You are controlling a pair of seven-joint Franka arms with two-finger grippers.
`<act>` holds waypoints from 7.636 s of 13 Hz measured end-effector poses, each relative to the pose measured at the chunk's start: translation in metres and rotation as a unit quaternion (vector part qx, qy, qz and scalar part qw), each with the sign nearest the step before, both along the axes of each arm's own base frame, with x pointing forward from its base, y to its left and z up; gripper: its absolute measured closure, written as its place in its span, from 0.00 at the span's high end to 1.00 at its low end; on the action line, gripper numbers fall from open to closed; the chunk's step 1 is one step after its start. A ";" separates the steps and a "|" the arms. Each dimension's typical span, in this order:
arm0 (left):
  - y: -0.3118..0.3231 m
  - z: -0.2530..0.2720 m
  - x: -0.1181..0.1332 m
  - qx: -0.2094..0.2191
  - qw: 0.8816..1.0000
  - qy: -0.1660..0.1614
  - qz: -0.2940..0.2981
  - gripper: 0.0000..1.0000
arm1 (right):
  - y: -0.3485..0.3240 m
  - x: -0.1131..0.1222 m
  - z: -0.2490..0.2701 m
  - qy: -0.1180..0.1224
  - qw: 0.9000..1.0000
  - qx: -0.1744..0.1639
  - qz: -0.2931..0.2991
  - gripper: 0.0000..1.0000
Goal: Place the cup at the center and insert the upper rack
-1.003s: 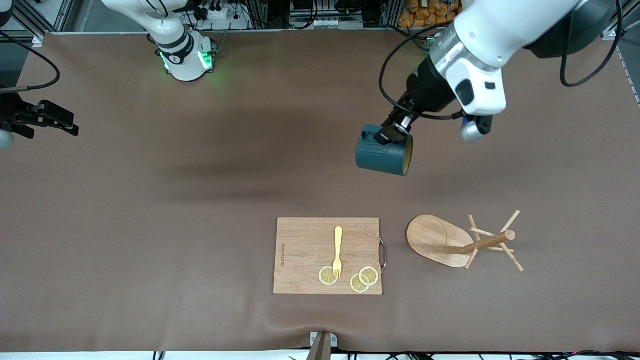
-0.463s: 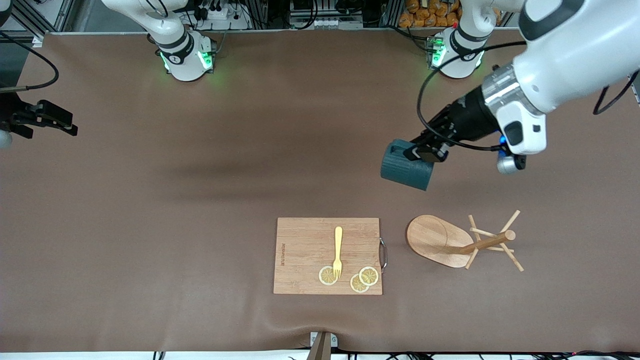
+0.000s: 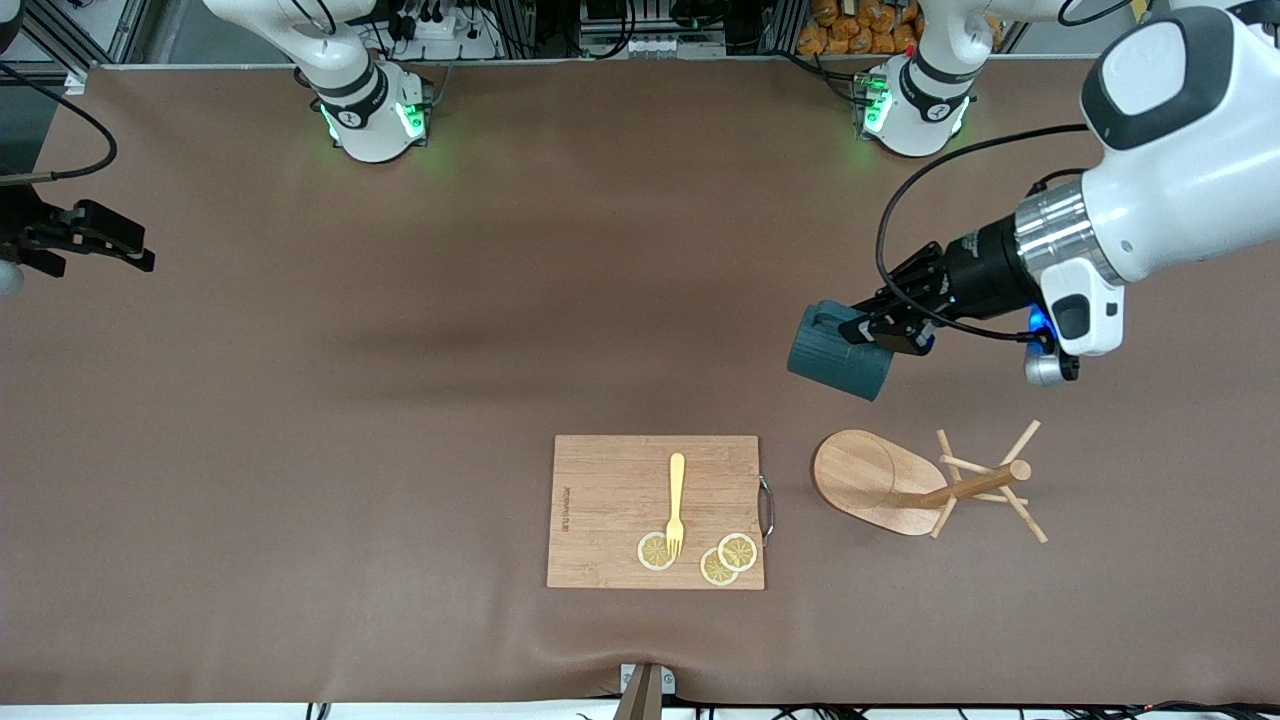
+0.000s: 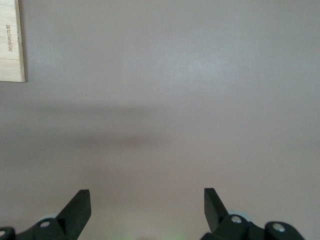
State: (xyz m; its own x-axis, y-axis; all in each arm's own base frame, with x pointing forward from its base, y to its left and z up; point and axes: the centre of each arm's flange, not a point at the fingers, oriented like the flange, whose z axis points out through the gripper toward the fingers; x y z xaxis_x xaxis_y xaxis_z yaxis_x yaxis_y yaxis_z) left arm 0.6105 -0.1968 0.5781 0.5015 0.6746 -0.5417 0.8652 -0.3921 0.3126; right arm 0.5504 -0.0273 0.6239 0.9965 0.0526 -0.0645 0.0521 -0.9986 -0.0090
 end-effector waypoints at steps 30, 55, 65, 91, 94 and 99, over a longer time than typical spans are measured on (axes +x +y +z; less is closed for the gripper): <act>0.157 -0.142 0.073 -0.165 0.985 0.020 0.040 0.21 | -0.001 0.000 0.001 -0.001 1.000 0.000 -0.001 1.00; 0.213 -0.196 0.086 -0.269 0.956 0.046 0.109 0.21 | 0.004 0.001 0.005 -0.007 1.000 0.010 0.001 1.00; 0.229 -0.223 0.085 -0.274 0.954 0.050 0.109 0.21 | -0.001 0.000 0.004 -0.005 1.000 0.010 -0.003 1.00; 0.146 0.058 -0.016 0.065 0.991 -0.058 -0.099 1.00 | 0.000 -0.002 0.006 0.001 1.000 0.011 -0.003 1.00; 0.110 0.064 -0.043 0.206 0.942 -0.089 -0.248 1.00 | 0.000 -0.007 0.009 0.011 1.000 0.012 -0.003 1.00; 0.143 0.042 -0.058 0.290 0.857 -0.112 -0.410 1.00 | -0.001 -0.023 0.016 0.039 0.999 0.014 -0.004 1.00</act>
State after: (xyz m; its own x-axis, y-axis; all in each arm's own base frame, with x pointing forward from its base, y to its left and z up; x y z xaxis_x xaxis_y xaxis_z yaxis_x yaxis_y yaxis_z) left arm 0.5530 -0.0541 0.6205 0.9837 0.1681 -0.0633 0.1672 -0.9857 -0.0185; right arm 0.5273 -0.0287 0.6398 0.9889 0.0482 -0.1403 0.0428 -0.9982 -0.0408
